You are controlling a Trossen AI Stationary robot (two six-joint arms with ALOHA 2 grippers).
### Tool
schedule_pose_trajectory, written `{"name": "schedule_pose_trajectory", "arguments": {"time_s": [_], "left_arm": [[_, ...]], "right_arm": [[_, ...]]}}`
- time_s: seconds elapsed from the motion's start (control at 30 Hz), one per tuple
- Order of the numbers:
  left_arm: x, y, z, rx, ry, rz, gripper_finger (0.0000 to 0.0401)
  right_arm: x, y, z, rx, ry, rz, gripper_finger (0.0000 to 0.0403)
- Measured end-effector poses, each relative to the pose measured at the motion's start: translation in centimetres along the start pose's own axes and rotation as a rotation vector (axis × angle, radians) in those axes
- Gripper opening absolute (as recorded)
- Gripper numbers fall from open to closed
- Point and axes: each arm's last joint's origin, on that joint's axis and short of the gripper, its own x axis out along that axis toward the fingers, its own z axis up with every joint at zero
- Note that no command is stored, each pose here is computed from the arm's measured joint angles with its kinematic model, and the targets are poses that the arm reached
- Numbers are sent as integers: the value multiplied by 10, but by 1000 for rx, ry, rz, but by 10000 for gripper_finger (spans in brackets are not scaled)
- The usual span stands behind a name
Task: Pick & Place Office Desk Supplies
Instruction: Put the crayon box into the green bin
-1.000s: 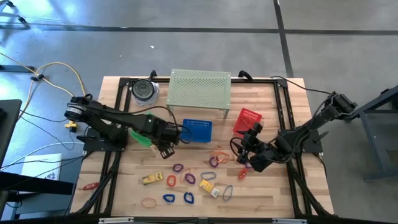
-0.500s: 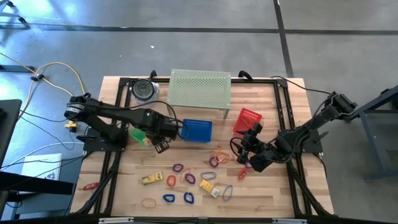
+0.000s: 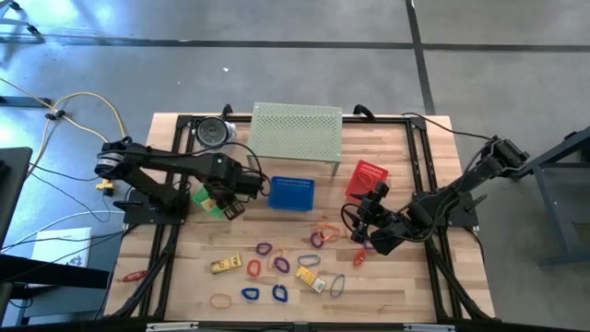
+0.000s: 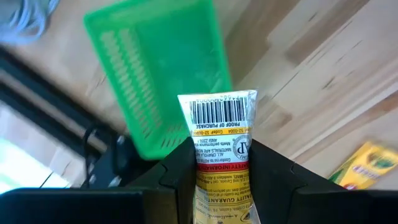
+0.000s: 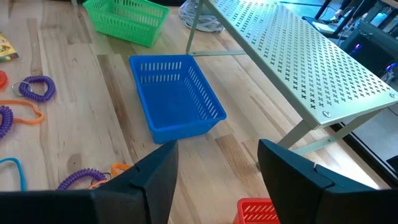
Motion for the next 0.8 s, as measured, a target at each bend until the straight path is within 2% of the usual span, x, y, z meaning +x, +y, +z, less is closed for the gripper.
{"name": "schedule_pose_trajectory", "arguments": {"time_s": [0.23,0.8], "left_arm": [[-1,-6,-8,-9,1,3,119],[-3,-15,-20,52,-5,-1,119]], "right_arm": [[0,0,0,3,-2,0,210],[0,1,1,12,-9,2,210]]}}
